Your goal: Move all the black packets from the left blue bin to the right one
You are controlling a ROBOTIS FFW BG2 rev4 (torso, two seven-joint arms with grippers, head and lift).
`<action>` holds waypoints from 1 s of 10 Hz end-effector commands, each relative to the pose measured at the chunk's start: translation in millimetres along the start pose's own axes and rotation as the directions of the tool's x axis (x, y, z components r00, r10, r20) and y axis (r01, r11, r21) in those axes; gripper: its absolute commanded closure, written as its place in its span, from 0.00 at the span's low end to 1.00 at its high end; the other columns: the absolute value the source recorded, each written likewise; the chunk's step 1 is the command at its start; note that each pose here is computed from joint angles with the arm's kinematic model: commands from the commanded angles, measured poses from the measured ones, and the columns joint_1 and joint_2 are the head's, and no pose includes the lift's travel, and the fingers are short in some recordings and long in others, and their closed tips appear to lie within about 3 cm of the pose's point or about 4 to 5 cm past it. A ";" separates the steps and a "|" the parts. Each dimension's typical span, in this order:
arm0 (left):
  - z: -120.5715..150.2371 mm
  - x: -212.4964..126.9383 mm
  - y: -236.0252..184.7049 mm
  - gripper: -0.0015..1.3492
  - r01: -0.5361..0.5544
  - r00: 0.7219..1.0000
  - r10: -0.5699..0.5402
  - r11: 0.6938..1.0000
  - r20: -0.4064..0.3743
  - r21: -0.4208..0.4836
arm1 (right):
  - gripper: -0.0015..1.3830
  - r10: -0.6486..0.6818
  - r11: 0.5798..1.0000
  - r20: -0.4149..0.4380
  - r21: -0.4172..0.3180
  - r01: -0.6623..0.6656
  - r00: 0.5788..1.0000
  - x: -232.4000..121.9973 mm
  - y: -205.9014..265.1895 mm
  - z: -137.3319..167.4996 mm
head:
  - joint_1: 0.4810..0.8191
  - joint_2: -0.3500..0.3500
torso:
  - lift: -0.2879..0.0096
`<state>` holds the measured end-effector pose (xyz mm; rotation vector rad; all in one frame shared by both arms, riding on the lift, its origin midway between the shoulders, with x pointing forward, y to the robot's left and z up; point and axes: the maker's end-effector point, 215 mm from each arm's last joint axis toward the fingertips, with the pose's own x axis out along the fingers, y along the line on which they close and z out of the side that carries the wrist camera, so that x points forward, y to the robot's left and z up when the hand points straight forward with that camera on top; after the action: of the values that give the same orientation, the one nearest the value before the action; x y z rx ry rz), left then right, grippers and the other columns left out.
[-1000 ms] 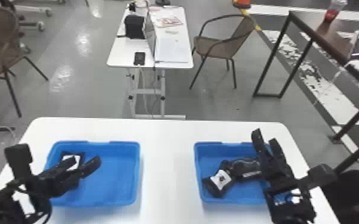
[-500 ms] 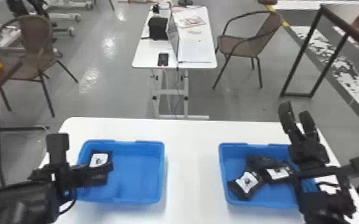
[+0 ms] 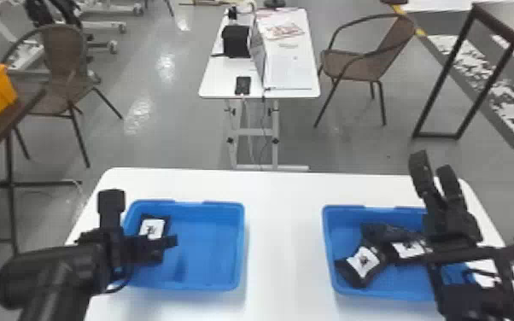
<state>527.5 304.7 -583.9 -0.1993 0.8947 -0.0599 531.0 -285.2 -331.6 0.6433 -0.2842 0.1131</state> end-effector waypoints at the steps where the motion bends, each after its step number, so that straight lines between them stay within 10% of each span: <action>1: -4.7 6.2 1.0 0.14 -0.004 1.000 0.005 1.000 -0.031 0.013 | 0.21 0.004 1.000 -0.007 0.007 -0.004 1.000 0.6 0.2 -2.2 | 0.63 0.53 | 0.97; 10: -14.0 8.0 33.2 0.19 -0.170 0.981 0.172 0.985 -0.094 0.029 | 0.21 0.015 0.998 -0.030 0.057 -0.014 0.999 -2.3 -1.9 -13.0 | 0.63 0.57 | 0.97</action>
<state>521.9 332.8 -603.8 -0.1016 0.9965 0.0789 532.3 -278.6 -341.8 0.6908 -0.2593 0.1462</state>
